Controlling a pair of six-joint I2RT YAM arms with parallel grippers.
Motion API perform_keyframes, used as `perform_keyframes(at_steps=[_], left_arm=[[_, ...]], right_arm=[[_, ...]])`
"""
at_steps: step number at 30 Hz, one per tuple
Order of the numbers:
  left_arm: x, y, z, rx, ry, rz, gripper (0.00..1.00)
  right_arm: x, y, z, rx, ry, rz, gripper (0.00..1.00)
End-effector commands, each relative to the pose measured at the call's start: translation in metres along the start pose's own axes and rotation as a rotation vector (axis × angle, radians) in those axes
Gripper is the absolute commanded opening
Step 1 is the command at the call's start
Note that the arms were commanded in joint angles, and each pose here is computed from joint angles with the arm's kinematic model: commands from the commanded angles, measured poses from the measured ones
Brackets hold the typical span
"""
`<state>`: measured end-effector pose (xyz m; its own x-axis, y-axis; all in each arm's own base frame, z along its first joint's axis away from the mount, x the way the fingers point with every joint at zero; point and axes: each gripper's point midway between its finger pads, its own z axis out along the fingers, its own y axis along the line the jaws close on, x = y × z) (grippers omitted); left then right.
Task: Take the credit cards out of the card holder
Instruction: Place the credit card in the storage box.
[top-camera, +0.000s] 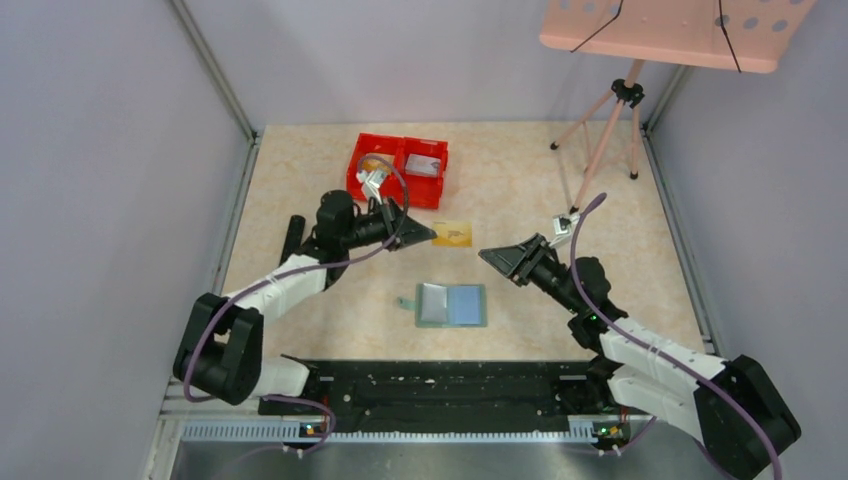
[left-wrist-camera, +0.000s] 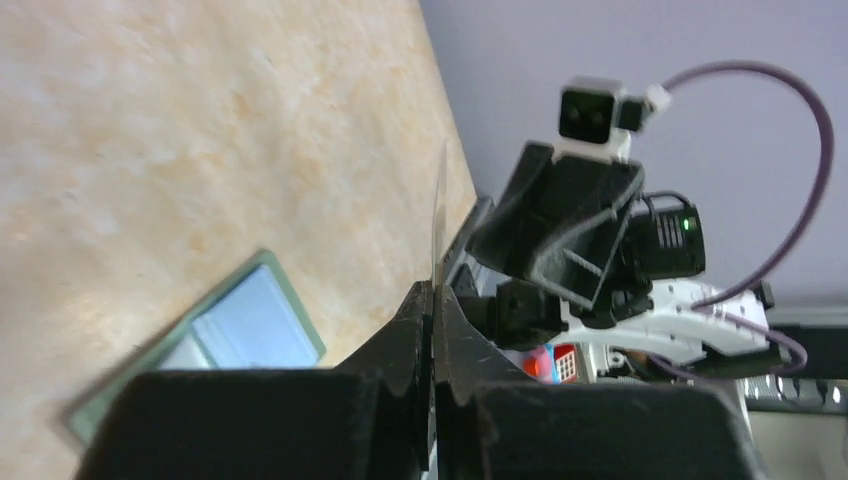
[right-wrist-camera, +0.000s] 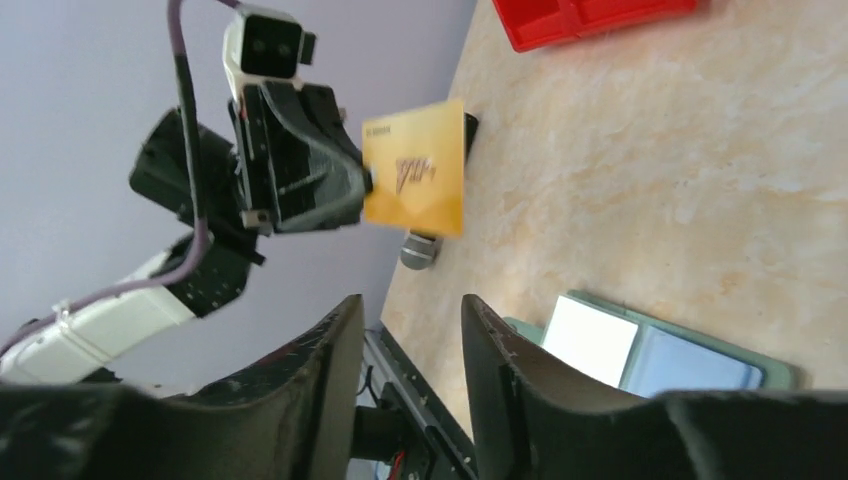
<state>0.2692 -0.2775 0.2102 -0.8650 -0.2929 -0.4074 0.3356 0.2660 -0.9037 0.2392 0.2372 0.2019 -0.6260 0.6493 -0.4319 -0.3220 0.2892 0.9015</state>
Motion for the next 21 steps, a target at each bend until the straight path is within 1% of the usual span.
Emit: perform_keyframes(at_steps=[1,3,5,7,8,9,13,19,21], left_arm=[[-0.030,0.020,-0.013,-0.124,0.027,0.084,0.00],[-0.047,0.029,-0.020,-0.187,0.010,0.133,0.00],[-0.066,0.043,-0.032,-0.277,-0.002,0.140,0.00],[-0.086,0.054,-0.044,-0.327,-0.006,0.140,0.00],[-0.095,0.058,-0.049,-0.346,-0.003,0.135,0.00],[-0.103,0.063,-0.054,-0.361,-0.001,0.134,0.00],[-0.133,0.089,-0.073,-0.532,0.016,0.179,0.00],[-0.183,0.118,-0.091,-0.672,-0.047,0.196,0.00],[-0.199,0.122,-0.089,-0.666,-0.061,0.215,0.00]], right_arm=[[-0.006,0.014,-0.003,-0.019,0.017,-0.152,0.48],[-0.006,0.011,-0.007,0.005,0.028,-0.194,0.58],[-0.006,0.008,-0.011,0.032,0.033,-0.223,0.67],[-0.007,0.009,-0.013,0.047,0.044,-0.257,0.78],[-0.006,0.009,-0.015,0.055,0.059,-0.273,0.90],[-0.004,0.009,-0.015,0.060,0.076,-0.291,0.98],[0.001,0.002,-0.020,0.103,0.127,-0.332,0.99],[0.009,-0.003,-0.019,0.121,0.192,-0.334,0.99],[0.011,-0.009,-0.018,0.144,0.216,-0.345,0.99]])
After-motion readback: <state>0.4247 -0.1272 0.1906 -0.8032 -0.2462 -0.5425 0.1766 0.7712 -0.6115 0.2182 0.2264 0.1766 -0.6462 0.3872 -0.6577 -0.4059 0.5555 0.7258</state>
